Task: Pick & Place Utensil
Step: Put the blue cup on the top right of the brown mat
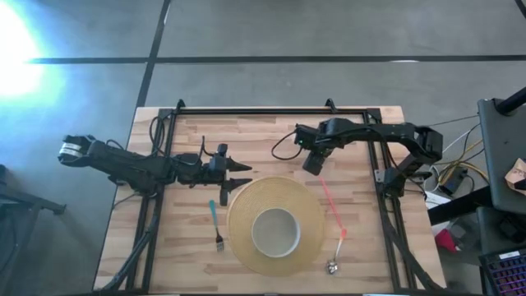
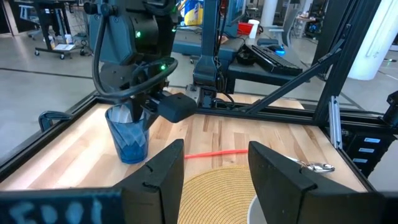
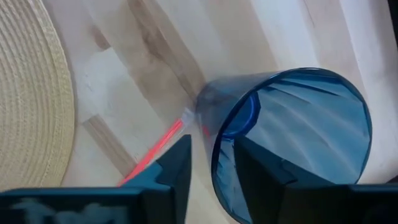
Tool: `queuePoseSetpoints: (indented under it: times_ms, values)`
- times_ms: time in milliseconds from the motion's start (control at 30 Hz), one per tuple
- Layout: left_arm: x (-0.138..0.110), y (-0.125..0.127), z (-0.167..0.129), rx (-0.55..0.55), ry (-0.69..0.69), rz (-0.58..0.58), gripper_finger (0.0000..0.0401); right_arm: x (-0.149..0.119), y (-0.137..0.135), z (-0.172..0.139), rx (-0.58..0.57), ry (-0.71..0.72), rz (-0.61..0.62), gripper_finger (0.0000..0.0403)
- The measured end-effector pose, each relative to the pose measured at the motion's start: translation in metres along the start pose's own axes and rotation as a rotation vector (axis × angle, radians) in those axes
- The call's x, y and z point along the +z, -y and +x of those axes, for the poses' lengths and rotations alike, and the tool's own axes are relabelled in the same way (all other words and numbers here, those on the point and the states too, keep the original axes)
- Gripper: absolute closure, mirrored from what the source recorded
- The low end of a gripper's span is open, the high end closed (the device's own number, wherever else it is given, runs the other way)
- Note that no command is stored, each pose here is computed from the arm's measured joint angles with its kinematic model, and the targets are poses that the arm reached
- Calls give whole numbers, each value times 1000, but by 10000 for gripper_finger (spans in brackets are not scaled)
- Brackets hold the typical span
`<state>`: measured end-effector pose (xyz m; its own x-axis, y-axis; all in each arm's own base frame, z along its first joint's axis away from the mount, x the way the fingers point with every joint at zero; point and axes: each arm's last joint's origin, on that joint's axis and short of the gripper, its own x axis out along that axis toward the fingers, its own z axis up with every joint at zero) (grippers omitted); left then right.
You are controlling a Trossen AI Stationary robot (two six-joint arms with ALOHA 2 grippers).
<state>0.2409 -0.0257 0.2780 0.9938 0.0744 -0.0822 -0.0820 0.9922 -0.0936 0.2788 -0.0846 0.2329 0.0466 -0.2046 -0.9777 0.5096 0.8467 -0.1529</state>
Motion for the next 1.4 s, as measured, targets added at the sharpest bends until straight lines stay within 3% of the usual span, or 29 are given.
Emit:
queuePoseSetpoints:
  times_ms: [267, 800, 1067, 1400]
  values:
    - [0, 0, 0, 0, -1, 0, 231, -3, 2, -8, 8, 25, -38, 388]
    - [-3, -2, 0, 45, -24, -24, 231, -32, -6, -46, 27, 72, -147, 394]
    - [-7, -8, -1, 242, -38, -56, 231, -62, -44, -74, 82, 169, -373, 394]
    - [-7, -8, -1, 274, -33, -66, 231, -94, -100, -77, 102, 175, -601, 394]
